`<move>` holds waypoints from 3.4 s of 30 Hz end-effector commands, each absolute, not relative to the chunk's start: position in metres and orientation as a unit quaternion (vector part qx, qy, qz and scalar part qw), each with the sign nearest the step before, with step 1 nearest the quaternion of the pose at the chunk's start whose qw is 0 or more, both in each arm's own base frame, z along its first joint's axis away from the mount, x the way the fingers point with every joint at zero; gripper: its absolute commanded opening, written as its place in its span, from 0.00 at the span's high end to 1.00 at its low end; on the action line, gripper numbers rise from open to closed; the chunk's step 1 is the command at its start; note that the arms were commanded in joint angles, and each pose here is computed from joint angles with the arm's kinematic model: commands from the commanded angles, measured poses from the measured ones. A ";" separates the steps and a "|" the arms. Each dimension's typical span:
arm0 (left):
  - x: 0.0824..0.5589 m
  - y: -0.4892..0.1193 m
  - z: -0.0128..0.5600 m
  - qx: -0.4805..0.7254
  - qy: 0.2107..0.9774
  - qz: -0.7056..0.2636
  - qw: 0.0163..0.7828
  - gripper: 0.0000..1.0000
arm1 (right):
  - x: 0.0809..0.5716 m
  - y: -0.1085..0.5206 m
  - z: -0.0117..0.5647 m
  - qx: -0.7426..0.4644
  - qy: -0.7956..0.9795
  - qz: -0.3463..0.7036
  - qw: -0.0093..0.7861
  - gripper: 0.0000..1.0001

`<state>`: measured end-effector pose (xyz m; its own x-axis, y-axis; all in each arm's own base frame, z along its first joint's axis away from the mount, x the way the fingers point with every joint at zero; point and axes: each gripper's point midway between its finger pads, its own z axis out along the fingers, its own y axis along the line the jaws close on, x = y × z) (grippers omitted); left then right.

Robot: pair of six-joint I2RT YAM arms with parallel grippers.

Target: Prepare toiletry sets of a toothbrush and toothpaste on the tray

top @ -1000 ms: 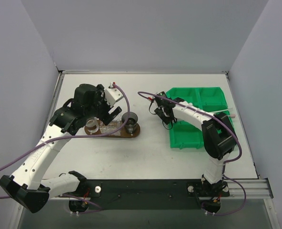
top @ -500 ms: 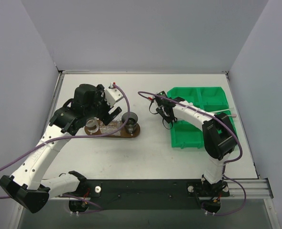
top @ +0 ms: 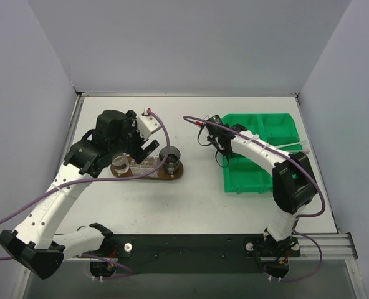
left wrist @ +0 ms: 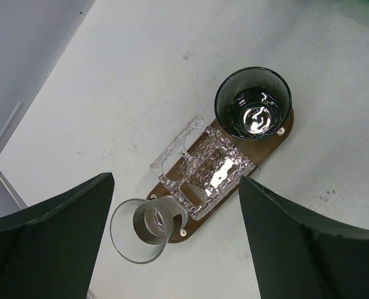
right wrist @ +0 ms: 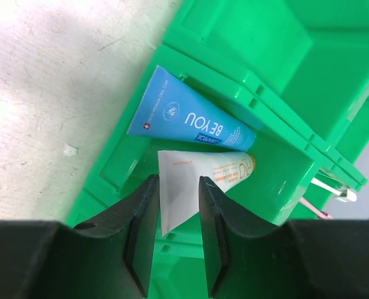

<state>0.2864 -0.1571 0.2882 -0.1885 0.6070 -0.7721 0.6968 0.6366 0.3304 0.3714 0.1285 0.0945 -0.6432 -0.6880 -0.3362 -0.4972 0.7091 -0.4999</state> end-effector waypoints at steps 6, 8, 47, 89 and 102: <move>0.287 -0.160 0.304 0.421 0.750 -0.056 0.506 0.08 | 0.374 0.107 0.132 -0.326 0.874 -0.234 0.275 0.74; 0.288 -0.159 0.304 0.422 0.750 -0.054 0.507 0.08 | 0.374 0.105 0.133 -0.326 0.872 -0.239 0.274 0.75; 0.289 -0.161 0.297 0.423 0.750 -0.055 0.505 0.08 | 0.378 0.069 0.129 -0.303 0.891 -0.220 0.256 0.96; 0.341 -0.087 0.348 0.186 0.776 -0.094 0.595 0.08 | 0.328 0.180 0.366 -0.264 0.809 0.108 0.514 1.00; 0.346 -0.024 0.332 0.088 0.793 -0.114 0.592 0.07 | 0.324 0.249 0.394 -0.316 0.780 0.171 0.513 1.00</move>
<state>0.3447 -0.0320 0.3190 -0.3320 0.0848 -0.9395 0.2752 0.9613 -0.0105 0.3298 0.2236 0.3695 -0.3354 -0.3476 -0.8756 -0.6232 0.7789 -0.0704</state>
